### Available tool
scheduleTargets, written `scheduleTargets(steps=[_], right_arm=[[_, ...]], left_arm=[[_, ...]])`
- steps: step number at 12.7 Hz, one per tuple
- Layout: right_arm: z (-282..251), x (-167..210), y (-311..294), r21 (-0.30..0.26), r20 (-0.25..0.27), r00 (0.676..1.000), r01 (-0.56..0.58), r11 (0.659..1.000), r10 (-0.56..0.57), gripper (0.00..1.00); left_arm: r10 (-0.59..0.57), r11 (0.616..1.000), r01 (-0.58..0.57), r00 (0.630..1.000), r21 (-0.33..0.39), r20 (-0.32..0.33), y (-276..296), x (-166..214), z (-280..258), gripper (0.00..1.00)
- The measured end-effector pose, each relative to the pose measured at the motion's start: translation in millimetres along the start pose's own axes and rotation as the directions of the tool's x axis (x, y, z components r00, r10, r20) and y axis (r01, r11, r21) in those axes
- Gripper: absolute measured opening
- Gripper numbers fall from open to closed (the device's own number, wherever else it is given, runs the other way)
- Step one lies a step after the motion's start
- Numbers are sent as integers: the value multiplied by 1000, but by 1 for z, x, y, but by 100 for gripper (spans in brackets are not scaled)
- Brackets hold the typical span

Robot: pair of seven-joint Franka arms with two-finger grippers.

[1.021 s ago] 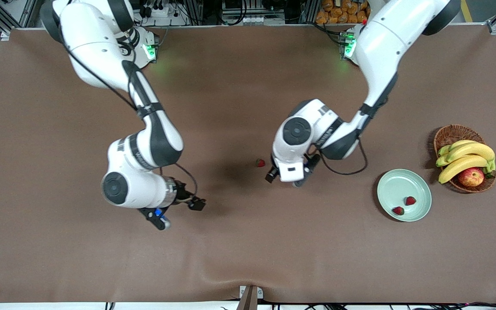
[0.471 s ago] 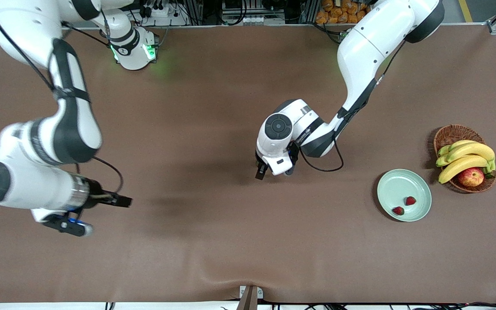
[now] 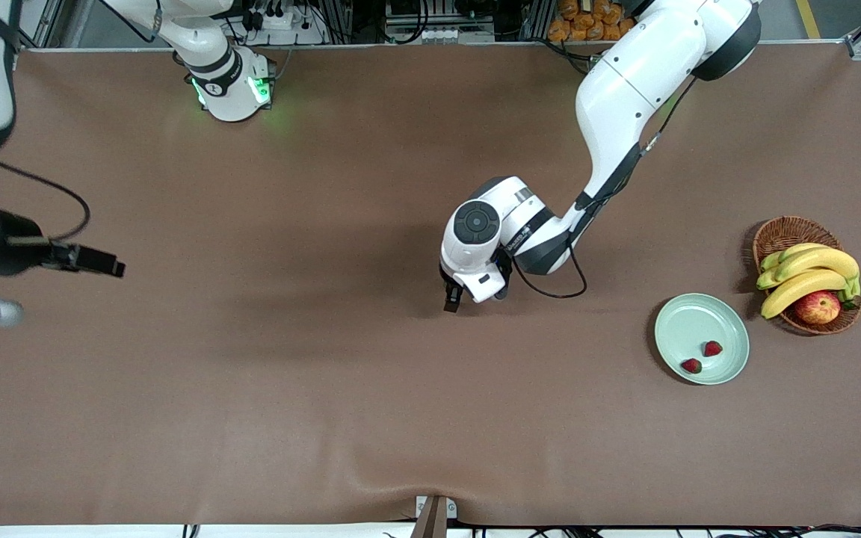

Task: Collect all strawberries into plate
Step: 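Grasp the third strawberry with the left gripper while the right gripper retracts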

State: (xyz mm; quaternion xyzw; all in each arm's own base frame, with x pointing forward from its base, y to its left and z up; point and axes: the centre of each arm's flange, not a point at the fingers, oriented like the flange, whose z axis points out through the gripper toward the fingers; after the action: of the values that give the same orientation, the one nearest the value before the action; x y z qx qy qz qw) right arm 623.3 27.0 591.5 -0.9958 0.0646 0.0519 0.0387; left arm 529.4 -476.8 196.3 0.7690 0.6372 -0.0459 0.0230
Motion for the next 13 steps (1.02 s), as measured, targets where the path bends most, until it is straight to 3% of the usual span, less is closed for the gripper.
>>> scheduleTargets(steps=[3,5,9,13], right_arm=[[-2,-23,11,-8,-65,998,-3,1000,3,100],[-5,-24,14,-82,-98,995,4,997,-12,100],[-3,-31,-19,-121,-96,991,77,990,-89,100],[-6,-33,11,-89,-108,993,36,995,-45,100]], left_arm=[[6,1000,-6,1000,-3,-17,-2,0,11,100],[11,1000,-11,1000,-5,-28,-4,-1,17,100],[17,1000,-17,999,-6,-28,-6,-5,18,96],[17,1000,-17,999,-6,-28,-6,-5,17,48]])
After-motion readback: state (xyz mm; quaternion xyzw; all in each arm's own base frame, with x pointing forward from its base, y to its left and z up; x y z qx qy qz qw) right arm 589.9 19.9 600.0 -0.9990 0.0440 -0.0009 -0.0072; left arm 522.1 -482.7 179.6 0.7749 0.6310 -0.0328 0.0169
